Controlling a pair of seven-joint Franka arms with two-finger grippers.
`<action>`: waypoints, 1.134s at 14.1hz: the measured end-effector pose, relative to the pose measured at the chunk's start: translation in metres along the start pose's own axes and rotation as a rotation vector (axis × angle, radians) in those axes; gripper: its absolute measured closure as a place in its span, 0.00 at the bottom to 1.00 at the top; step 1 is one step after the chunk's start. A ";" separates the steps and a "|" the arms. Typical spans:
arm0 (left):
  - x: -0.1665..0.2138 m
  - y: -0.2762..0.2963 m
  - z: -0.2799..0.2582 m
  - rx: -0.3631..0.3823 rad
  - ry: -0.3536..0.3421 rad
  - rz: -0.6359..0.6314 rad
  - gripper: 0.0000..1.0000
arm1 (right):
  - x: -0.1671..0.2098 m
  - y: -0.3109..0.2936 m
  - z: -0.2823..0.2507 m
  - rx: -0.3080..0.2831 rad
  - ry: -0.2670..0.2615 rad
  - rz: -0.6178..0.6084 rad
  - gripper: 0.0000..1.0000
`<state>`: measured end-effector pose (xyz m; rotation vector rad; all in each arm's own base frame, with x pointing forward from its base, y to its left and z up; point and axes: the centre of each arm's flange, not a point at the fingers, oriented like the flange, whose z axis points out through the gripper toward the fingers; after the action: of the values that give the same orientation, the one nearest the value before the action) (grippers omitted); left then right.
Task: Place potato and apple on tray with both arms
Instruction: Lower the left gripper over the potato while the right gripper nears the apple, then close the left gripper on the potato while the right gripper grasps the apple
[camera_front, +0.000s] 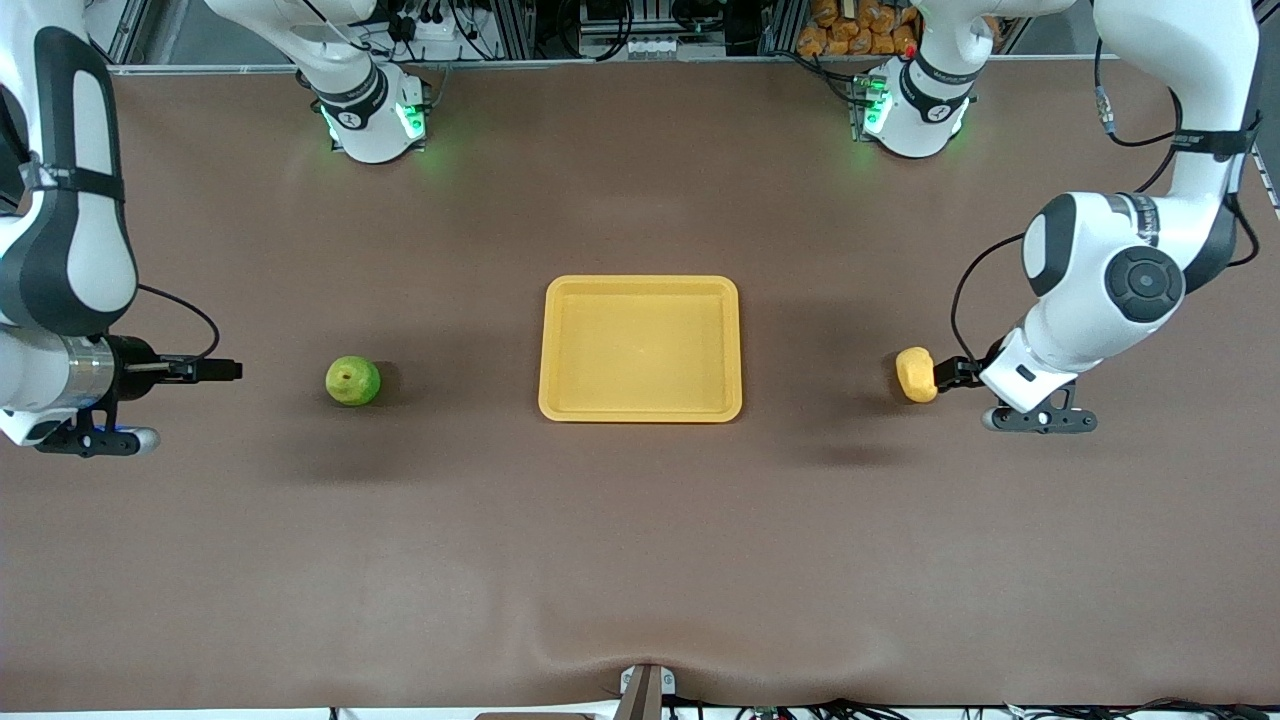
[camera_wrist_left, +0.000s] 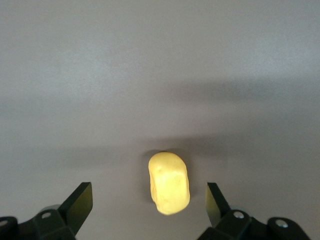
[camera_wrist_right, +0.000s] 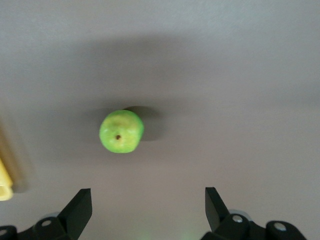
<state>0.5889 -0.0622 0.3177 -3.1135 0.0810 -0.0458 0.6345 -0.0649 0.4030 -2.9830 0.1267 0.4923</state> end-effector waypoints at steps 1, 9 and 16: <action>-0.003 0.000 0.010 -0.002 0.005 0.000 0.00 | 0.001 0.000 0.006 0.013 -0.011 0.020 0.00; -0.023 0.002 0.066 -0.008 -0.009 -0.025 0.00 | 0.014 -0.006 0.072 0.010 -0.013 0.063 0.00; -0.041 0.006 0.091 -0.011 -0.018 -0.090 0.07 | 0.015 -0.036 0.105 -0.010 -0.034 0.180 0.00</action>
<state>0.5506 -0.0637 0.2250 -3.1259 -0.0590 -0.0198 0.6195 -0.0171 0.3031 -2.9858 0.3941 0.5636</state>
